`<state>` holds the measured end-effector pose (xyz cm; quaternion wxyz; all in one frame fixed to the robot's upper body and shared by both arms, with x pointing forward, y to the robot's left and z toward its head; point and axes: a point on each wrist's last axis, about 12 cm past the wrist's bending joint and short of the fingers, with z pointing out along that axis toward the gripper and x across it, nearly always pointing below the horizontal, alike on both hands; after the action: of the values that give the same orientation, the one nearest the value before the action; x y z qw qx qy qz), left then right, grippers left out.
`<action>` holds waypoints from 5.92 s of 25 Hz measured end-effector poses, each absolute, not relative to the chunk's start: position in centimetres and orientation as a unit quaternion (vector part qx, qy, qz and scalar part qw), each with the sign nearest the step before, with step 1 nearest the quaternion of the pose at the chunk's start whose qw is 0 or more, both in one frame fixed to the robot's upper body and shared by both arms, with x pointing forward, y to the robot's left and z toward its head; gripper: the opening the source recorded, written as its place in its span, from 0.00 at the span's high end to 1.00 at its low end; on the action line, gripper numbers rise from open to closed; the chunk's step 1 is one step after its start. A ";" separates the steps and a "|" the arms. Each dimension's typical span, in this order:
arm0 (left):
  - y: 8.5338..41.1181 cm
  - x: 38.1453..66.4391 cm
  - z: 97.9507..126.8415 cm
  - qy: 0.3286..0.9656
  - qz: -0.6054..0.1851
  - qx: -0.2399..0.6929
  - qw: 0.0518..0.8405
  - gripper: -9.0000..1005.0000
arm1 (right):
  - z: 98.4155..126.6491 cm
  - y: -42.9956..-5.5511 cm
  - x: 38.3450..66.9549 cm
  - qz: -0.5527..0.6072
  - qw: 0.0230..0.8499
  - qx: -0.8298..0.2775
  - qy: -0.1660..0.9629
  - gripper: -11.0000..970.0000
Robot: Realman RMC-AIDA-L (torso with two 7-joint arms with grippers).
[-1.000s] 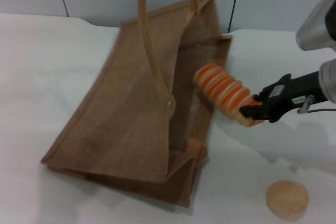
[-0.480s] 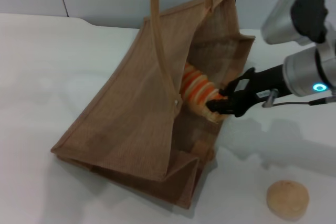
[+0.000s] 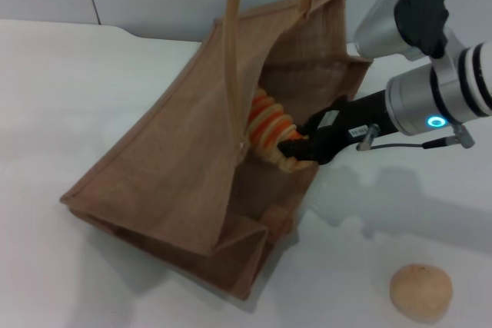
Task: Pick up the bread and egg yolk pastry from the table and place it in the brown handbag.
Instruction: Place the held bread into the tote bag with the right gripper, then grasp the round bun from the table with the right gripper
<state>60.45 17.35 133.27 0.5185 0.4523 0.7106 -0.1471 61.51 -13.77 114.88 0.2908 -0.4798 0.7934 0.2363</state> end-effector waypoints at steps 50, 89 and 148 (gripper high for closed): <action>20.2 61.1 131.9 0.737 -0.102 0.415 0.523 0.88 | 116.2 -25.5 59.2 0.188 0.264 -0.387 0.863 0.27; 21.5 61.4 130.9 0.755 -0.085 0.401 0.512 0.88 | 114.5 -24.0 55.9 0.221 0.028 -0.433 0.873 0.28; 21.5 61.5 131.0 0.754 -0.081 0.403 0.512 0.89 | 114.7 -23.1 57.6 0.212 0.024 -0.432 0.876 0.92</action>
<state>61.47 21.54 131.01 0.5125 0.4035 0.7537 -0.0808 57.63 -23.11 114.74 0.0239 -0.4325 0.8761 0.2117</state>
